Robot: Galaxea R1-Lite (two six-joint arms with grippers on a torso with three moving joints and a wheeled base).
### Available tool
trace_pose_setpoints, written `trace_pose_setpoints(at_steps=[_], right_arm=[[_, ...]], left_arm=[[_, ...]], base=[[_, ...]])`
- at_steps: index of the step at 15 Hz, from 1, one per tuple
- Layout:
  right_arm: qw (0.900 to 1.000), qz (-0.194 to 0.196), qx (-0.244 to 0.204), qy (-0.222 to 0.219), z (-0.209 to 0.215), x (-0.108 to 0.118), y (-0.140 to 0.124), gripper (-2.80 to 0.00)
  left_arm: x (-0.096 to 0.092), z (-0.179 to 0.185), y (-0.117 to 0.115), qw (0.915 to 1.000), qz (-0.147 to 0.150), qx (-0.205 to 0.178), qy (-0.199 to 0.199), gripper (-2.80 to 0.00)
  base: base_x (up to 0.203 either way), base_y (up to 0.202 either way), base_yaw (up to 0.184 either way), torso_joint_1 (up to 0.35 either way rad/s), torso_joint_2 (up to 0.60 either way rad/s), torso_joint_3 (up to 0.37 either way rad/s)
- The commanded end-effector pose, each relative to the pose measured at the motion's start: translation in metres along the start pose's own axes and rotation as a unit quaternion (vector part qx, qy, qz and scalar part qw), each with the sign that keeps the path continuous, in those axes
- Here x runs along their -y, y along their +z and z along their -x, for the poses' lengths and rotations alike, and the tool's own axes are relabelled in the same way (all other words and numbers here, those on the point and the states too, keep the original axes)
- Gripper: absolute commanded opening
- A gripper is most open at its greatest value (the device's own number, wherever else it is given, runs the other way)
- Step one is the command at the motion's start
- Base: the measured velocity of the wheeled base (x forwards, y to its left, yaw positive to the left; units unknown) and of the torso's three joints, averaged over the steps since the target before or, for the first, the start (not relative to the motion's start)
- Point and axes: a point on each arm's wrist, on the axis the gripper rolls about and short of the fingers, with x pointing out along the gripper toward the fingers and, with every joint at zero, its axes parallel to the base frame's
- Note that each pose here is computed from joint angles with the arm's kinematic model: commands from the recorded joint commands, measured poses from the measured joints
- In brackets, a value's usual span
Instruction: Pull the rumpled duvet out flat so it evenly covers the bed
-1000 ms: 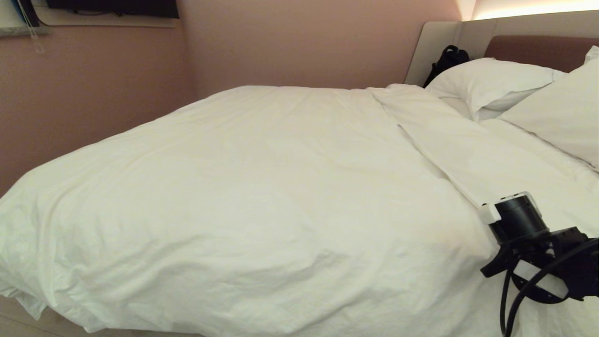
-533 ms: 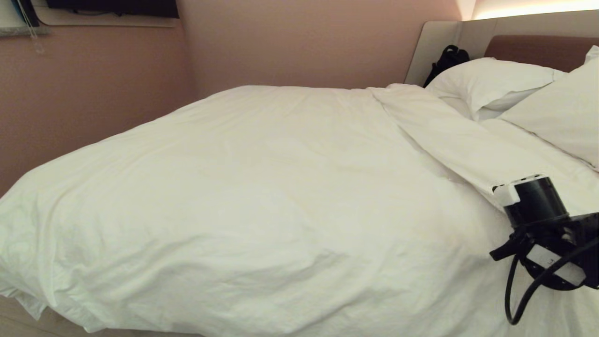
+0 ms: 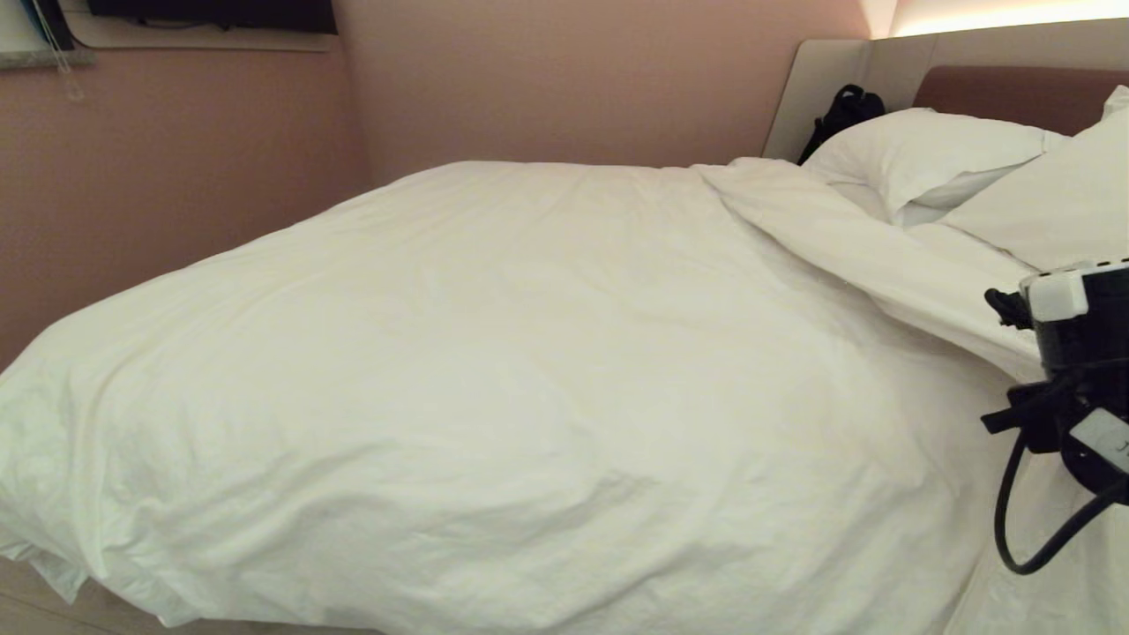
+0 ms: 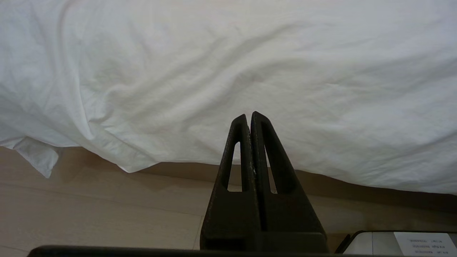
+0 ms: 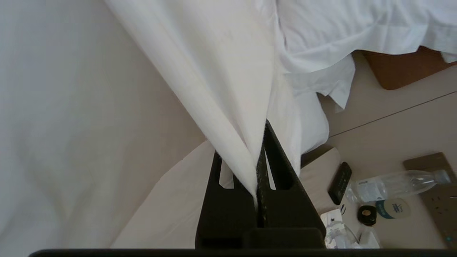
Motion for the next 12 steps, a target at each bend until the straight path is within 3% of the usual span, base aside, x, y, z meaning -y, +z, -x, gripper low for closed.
trace_pose_setpoints(at_steps=[1, 6, 10, 12], right_arm=[[1.0, -0.003, 0.006, -0.006, 0.003, 0.009, 0.003, -2.8], [1.0, -0.003, 0.013, 0.005, 0.007, 0.011, 0.001, -2.8], [0.998, 0.006, 0.026, 0.06, 0.011, 0.0, 0.002, -2.8], [0.994, 0.003, 0.03, 0.108, 0.011, -0.01, 0.002, -2.8]], left_arm=[[0.0, 0.0, 0.0, 1.0, 0.0, 0.0, 0.0, -2.8], [0.0, 0.0, 0.0, 1.0, 0.0, 0.0, 0.0, -2.8], [0.0, 0.0, 0.0, 1.0, 0.0, 0.0, 0.0, -2.8], [0.0, 0.0, 0.0, 1.0, 0.0, 0.0, 0.0, -2.8]], base=[[0.0, 0.0, 0.0, 0.0, 0.0, 0.0], [0.0, 0.0, 0.0, 0.0, 0.0, 0.0], [0.0, 0.0, 0.0, 0.0, 0.0, 0.0], [0.0, 0.0, 0.0, 0.0, 0.0, 0.0]])
